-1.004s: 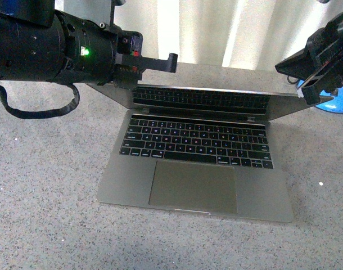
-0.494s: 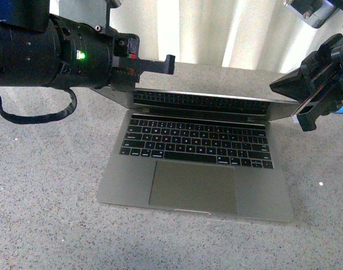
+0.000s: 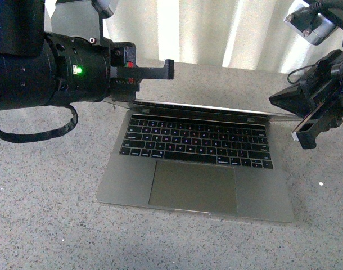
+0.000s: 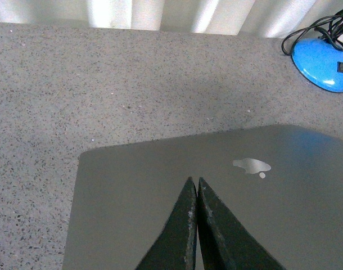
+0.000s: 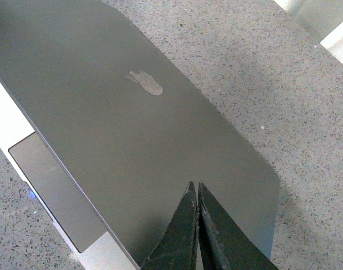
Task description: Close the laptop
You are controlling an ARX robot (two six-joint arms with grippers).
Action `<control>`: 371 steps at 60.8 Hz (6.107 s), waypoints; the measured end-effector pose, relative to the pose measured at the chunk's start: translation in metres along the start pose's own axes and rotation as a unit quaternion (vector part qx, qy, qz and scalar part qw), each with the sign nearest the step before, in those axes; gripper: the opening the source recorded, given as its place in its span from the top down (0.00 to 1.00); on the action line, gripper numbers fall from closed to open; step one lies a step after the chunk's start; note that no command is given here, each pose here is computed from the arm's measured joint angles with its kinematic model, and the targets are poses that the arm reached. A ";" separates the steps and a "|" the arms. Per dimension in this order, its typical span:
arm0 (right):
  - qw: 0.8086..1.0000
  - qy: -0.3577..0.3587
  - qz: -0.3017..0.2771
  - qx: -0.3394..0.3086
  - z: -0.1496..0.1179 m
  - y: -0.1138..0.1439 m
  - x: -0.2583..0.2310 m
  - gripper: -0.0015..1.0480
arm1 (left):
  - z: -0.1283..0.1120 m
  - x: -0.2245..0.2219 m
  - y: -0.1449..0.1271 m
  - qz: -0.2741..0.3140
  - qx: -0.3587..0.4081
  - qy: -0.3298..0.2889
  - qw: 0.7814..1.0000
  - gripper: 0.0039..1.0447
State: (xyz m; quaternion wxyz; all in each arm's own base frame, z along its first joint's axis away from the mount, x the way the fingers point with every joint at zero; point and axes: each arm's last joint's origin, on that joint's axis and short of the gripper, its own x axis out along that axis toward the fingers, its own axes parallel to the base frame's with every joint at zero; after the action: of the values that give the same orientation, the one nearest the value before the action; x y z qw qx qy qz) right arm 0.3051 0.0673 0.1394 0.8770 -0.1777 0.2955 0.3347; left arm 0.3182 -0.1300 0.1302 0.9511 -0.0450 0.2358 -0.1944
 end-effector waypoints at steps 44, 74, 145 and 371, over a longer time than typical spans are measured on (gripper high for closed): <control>1.000 0.012 0.008 0.024 -0.018 0.009 0.000 0.99 | -0.040 0.002 -0.011 -0.024 -0.019 0.069 0.997 0.97; 0.998 0.029 0.023 0.056 -0.038 0.022 0.002 0.99 | -0.046 0.000 -0.010 -0.023 -0.026 0.074 0.997 0.97; 0.992 0.059 0.025 0.111 -0.071 0.023 -0.002 0.99 | -0.068 0.002 -0.011 -0.040 -0.079 0.086 0.992 0.97; 0.972 0.187 0.046 0.135 -0.113 0.035 0.021 0.99 | -0.124 0.014 0.015 -0.036 -0.201 0.126 0.971 0.97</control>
State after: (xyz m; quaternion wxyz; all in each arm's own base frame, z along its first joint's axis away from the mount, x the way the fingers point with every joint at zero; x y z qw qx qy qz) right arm 0.2485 0.0445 0.0355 0.8058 -0.1032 0.5043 0.2927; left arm 0.2768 -0.1213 0.0115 0.8776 -0.2192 0.3858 -0.1816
